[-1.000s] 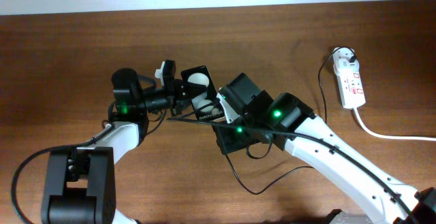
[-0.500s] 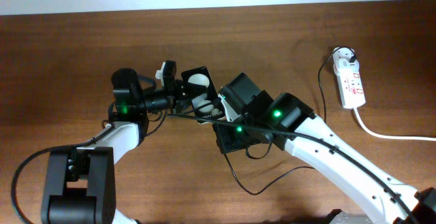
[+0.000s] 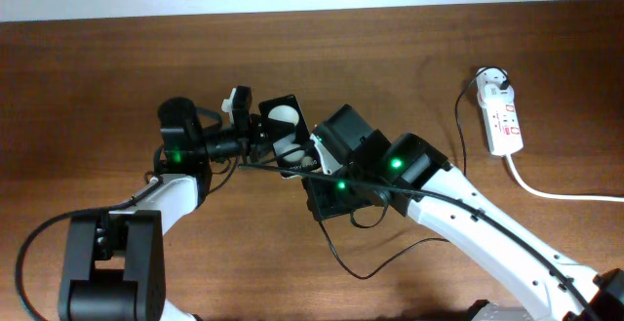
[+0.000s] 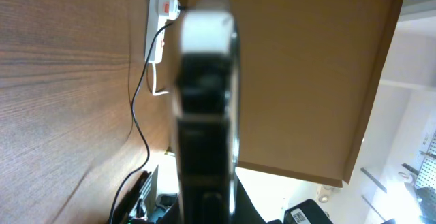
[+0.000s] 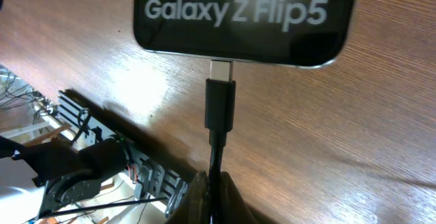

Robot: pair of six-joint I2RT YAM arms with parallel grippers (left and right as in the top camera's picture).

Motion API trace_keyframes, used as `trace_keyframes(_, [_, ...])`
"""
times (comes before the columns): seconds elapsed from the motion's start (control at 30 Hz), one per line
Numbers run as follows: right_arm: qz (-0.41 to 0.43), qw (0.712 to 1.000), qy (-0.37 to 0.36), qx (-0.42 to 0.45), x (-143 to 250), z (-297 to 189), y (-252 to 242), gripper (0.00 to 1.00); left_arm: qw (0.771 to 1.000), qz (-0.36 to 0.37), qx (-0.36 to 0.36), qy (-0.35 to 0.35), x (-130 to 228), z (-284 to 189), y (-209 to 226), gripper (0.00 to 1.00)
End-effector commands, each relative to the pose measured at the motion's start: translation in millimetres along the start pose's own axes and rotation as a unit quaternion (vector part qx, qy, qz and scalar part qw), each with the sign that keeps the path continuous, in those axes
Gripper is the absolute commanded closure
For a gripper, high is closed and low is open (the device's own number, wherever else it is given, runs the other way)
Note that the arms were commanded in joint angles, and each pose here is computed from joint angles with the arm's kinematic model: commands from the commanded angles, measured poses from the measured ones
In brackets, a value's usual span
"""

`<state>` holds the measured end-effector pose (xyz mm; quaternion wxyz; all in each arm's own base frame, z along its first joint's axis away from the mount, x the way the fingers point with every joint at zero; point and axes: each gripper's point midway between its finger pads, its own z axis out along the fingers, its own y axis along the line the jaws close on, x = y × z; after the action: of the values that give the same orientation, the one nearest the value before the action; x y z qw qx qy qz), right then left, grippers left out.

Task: Plug charger to phone and switch on socket
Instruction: 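Push the cable plug up into the phone's bottom port with the right gripper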

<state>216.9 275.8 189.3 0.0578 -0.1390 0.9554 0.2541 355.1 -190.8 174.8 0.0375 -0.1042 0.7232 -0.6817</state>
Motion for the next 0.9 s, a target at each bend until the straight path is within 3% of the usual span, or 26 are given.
trace_keyframes(0.0, [-0.004, 1.0, -0.009, 0.006, -4.1, 3.5, -0.9, 0.96, 0.999, 0.034, 0.009, 0.034, 9.1, 1.8, -10.4, 1.0])
trace_keyframes(0.6, [0.023, 0.998, -0.019, 0.048, -5.7, 3.1, -16.5, 0.96, 0.999, 0.034, 0.01, 0.035, 9.5, 1.8, -10.4, 1.0])
trace_keyframes(0.87, [0.008, 0.996, -0.069, 0.047, -32.6, 7.2, -13.4, 0.96, 0.996, 0.068, 0.014, 0.052, 15.3, 1.3, -11.1, 1.0])
